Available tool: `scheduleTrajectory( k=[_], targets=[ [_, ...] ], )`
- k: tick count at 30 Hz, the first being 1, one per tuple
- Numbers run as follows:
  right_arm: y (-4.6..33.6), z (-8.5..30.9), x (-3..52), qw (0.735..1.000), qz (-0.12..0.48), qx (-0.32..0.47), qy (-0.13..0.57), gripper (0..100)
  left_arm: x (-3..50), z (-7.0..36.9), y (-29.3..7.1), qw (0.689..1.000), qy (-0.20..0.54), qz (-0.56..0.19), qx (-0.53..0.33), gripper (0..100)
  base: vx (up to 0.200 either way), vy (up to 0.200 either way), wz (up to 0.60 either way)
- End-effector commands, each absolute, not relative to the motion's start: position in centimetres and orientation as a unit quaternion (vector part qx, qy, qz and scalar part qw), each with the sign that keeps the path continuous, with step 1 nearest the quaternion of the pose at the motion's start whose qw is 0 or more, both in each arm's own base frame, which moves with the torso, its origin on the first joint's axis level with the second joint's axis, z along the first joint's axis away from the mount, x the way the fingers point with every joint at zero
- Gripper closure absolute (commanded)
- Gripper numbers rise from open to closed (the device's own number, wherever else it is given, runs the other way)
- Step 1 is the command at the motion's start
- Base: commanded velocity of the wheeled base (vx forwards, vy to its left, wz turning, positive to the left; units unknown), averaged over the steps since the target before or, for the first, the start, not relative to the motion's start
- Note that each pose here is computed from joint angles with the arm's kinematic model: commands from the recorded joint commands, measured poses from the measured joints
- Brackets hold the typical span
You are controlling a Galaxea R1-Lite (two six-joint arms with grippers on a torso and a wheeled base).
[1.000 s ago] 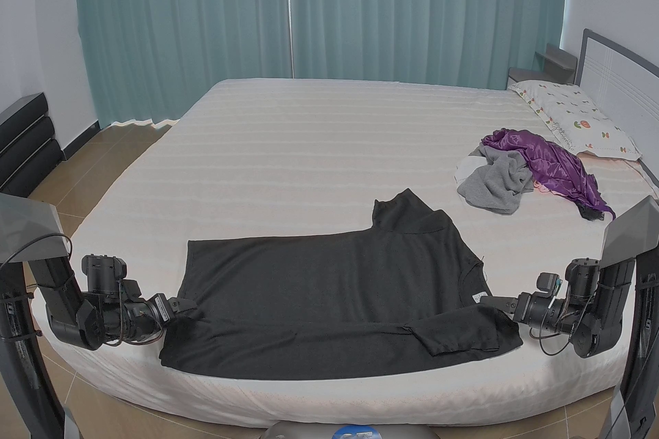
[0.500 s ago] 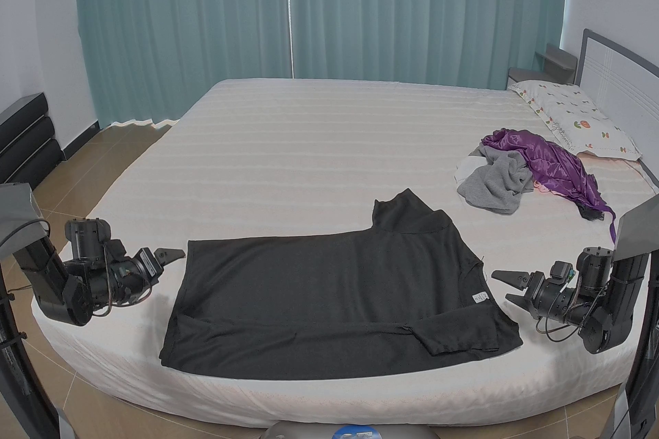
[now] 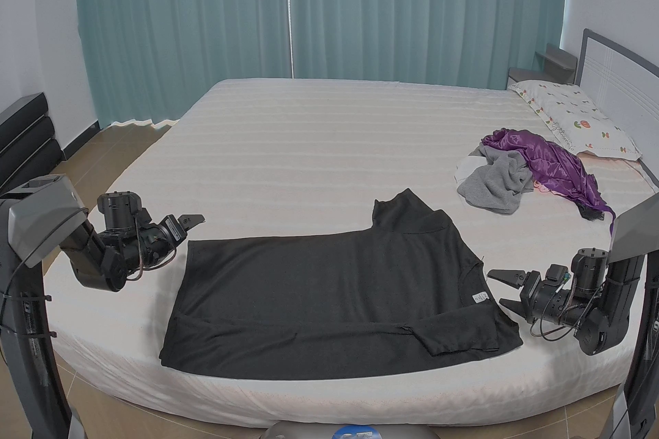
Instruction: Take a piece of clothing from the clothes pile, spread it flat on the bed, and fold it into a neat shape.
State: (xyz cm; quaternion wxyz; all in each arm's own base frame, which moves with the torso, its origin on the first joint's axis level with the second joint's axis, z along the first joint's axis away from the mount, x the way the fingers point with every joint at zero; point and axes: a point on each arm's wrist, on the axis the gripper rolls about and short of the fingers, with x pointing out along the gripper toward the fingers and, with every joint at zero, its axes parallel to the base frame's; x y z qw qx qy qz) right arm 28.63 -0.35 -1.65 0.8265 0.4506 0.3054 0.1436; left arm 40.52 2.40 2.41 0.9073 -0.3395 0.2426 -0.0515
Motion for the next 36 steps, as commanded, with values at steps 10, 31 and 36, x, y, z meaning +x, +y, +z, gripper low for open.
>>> scheduleTrajectory(
  k=[10, 31, 36],
  targets=[
    [-0.2, -2.9, 28.8, 0.821, 0.14, 0.453, 0.318, 0, 44.2, -3.0, 1.8, 0.908, 0.253, -0.018, -0.332, 0, 0.0, 0.0, 0.0],
    [-0.2, -2.9, 28.7, 0.821, 0.141, 0.452, 0.319, 0, 44.9, -2.8, 2.0, 0.905, 0.229, -0.008, -0.357, 100, 0.0, 0.0, 0.0],
    [0.0, -3.0, 28.8, 0.822, 0.141, 0.45, 0.32, 0, 45.1, -2.7, 2.0, 0.904, 0.222, 0.004, -0.366, 100, 0.0, 0.0, 0.0]
  ],
)
